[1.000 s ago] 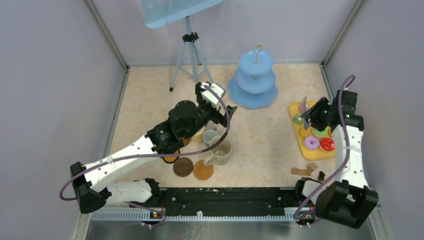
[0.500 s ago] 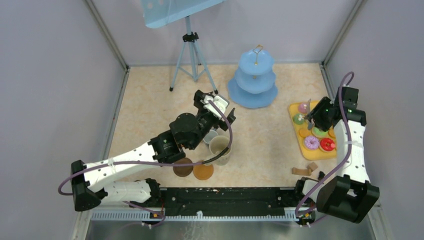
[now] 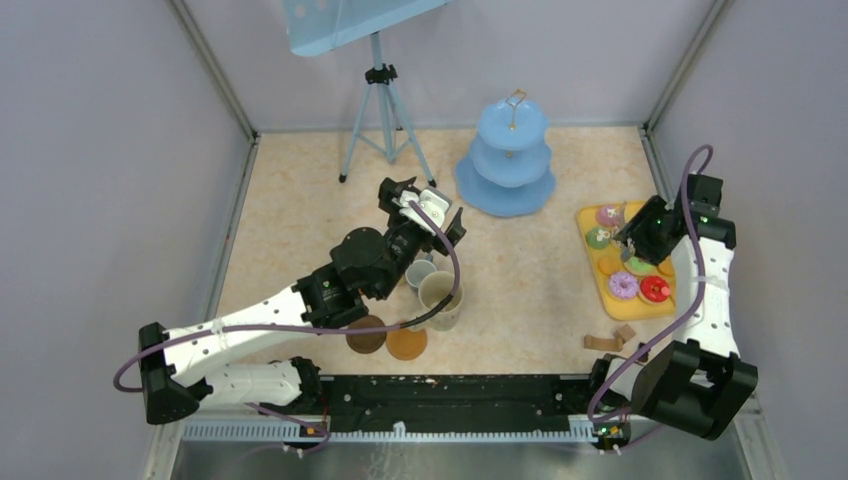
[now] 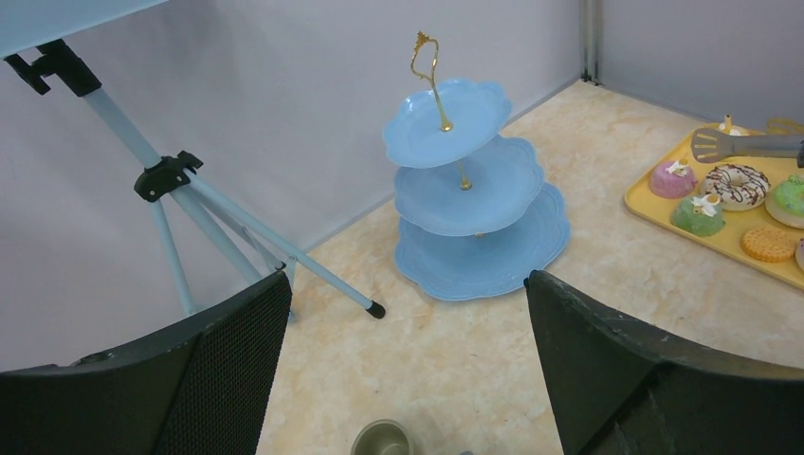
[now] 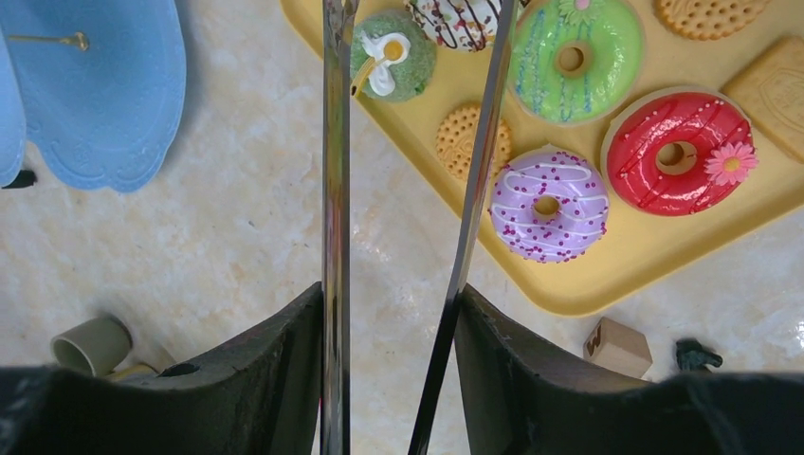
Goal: Serve the afternoon tea
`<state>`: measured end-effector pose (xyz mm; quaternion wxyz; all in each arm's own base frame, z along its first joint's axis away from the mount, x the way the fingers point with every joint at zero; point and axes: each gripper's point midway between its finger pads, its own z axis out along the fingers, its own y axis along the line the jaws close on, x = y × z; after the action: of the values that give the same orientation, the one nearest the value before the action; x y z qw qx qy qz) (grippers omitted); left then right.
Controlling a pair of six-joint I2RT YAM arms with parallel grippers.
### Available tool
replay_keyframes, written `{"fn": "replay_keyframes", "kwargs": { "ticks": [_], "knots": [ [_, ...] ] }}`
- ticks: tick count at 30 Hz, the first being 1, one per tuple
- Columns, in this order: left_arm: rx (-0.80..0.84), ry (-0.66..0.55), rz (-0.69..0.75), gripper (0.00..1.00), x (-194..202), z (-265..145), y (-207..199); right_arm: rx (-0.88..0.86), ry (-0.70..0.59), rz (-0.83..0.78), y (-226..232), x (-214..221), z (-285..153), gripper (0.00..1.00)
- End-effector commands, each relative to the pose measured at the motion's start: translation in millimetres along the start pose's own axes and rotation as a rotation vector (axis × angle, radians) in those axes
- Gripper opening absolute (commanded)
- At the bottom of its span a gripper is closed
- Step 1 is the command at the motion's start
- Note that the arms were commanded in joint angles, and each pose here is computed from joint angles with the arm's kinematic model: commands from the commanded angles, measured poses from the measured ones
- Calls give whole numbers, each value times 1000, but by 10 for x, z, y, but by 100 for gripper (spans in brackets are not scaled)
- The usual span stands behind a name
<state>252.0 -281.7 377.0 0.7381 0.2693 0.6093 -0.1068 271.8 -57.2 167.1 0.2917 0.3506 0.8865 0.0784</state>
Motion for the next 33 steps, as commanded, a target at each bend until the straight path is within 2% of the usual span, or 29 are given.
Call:
{"fn": "replay_keyframes", "kwargs": {
  "ticks": [1,4,25,33],
  "knots": [
    [-1,-54,-30,99,-140,-30,26,-46,-8,-15,60,-32,5,50],
    [1,-53,-31,99,-139,-27,21,-54,24,-4,46,62,78,50],
    [7,-56,-29,99,-164,-33,21,-5,40,-5,-95,160,206,55],
    [10,-61,-35,99,-181,-41,23,-24,1,-23,-11,24,68,55]
  ]
}}
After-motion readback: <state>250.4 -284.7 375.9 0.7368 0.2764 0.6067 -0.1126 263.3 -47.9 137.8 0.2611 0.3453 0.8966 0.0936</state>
